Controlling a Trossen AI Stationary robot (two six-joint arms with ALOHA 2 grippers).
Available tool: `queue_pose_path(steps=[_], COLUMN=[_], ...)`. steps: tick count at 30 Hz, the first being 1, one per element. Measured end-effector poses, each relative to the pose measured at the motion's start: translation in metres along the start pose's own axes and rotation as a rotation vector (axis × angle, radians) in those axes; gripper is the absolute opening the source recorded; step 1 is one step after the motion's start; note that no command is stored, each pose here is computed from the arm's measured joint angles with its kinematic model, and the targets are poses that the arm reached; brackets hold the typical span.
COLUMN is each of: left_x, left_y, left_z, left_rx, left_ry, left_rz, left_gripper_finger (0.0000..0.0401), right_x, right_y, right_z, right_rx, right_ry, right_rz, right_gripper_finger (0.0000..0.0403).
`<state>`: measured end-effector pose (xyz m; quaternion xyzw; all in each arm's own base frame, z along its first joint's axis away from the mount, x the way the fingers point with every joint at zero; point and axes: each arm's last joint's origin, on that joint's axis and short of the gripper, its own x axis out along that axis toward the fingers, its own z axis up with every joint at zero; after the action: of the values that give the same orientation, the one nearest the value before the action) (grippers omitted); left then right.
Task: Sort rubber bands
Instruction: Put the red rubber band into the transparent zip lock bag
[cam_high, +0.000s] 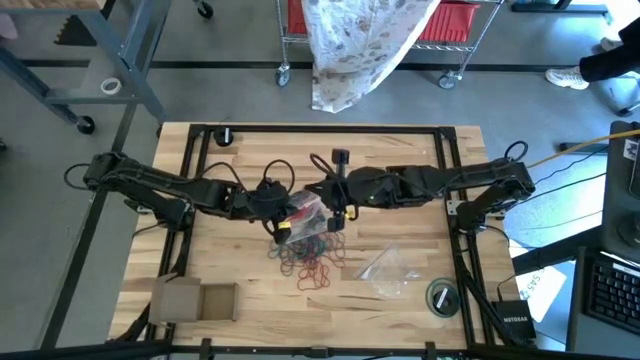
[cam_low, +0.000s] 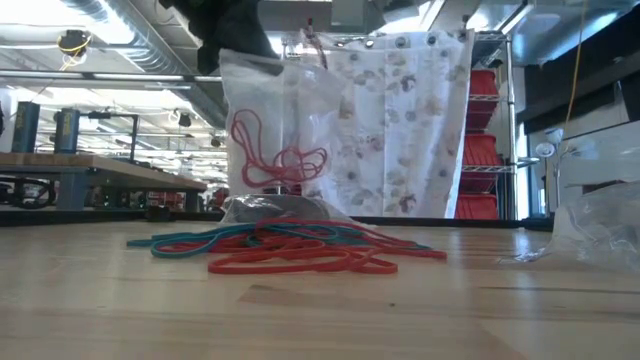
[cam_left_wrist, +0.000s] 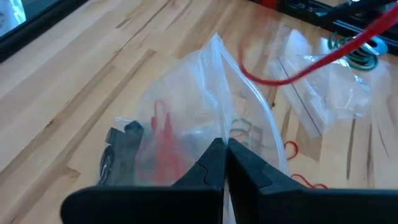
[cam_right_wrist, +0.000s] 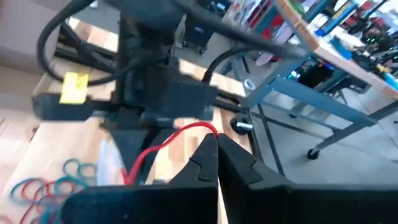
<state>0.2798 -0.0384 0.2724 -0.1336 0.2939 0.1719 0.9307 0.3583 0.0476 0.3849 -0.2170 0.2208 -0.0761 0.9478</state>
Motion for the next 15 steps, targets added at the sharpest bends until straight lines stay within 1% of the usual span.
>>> queue_pose_path(steps=[3, 5, 15], left_x=[0.0, 0.0, -0.0001], left_y=[-0.0002, -0.0006, -0.0007], left_z=[0.0004, 0.0011, 0.0017], left_rx=[-0.003, -0.006, -0.045], left_ry=[-0.004, -0.011, -0.017], left_rz=[-0.002, -0.005, -0.008], left_gripper_finger=[0.0001, 0.0001, 0.0001], right_x=[0.0009, 0.0008, 0.0042], right_y=[-0.0039, -0.0036, 0.0013], right_z=[0.0037, 0.0045, -0.0052], right_rx=[-0.007, -0.009, -0.025], right_ry=[-0.042, -0.053, 0.038], right_rz=[-0.017, -0.007, 0.026], right_gripper_finger=[0.0001, 0.0001, 0.0001])
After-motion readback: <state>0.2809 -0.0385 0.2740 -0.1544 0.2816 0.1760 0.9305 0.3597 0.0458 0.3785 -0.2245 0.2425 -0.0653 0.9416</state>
